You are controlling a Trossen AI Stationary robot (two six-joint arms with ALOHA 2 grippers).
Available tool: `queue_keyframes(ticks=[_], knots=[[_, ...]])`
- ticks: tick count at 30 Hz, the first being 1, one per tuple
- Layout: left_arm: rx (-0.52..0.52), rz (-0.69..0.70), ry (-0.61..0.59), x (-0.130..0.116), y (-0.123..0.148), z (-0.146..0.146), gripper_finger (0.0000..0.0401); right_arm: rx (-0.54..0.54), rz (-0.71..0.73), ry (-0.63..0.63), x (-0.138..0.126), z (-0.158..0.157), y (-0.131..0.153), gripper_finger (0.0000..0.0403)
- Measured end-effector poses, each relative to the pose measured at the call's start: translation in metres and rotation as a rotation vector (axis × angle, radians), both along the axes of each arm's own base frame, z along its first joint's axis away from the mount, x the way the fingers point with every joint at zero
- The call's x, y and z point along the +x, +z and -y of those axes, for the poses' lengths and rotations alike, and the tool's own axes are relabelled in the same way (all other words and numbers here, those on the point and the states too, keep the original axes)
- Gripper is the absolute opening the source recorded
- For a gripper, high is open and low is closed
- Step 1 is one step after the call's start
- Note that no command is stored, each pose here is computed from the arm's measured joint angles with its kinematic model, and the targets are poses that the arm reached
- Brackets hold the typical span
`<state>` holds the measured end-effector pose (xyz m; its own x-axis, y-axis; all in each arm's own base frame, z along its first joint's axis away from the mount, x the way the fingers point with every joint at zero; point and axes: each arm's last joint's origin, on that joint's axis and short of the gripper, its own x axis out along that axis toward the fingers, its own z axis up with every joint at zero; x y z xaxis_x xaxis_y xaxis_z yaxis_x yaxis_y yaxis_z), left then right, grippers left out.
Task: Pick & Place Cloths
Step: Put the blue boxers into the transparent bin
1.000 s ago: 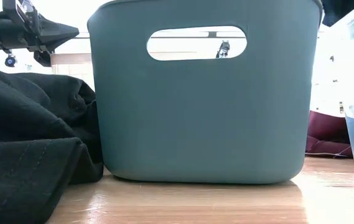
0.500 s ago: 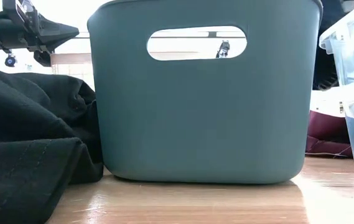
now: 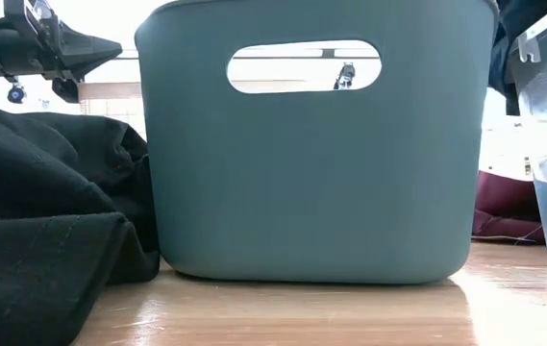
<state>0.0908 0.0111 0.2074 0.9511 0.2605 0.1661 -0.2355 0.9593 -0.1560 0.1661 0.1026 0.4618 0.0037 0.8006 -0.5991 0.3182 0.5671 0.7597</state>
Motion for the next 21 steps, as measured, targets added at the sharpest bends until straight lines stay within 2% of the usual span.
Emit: queue_keyframes(ticks=[3, 9, 13, 17, 21], knots=[[0.000, 0.000, 0.000, 0.000, 0.000, 0.000, 0.0023, -0.022, -0.087, 0.045, 0.007, -0.021, -0.009, 0.0008], [0.000, 0.000, 0.000, 0.000, 0.000, 0.000, 0.0023, -0.076, -0.142, 0.106, 0.032, -0.045, -0.032, 0.0008], [0.000, -0.001, 0.000, 0.000, 0.000, 0.000, 0.0023, -0.113, -0.267, 0.068, 0.045, -0.053, -0.052, 0.0008], [0.000, 0.000, 0.000, 0.000, 0.000, 0.000, 0.0023, 0.018, -0.439, 0.149, 0.041, -0.060, -0.068, 0.0008], [0.000, 0.000, 0.000, 0.000, 0.000, 0.000, 0.0023, 0.107, -0.428, 0.271, 0.037, -0.082, -0.087, 0.0008]])
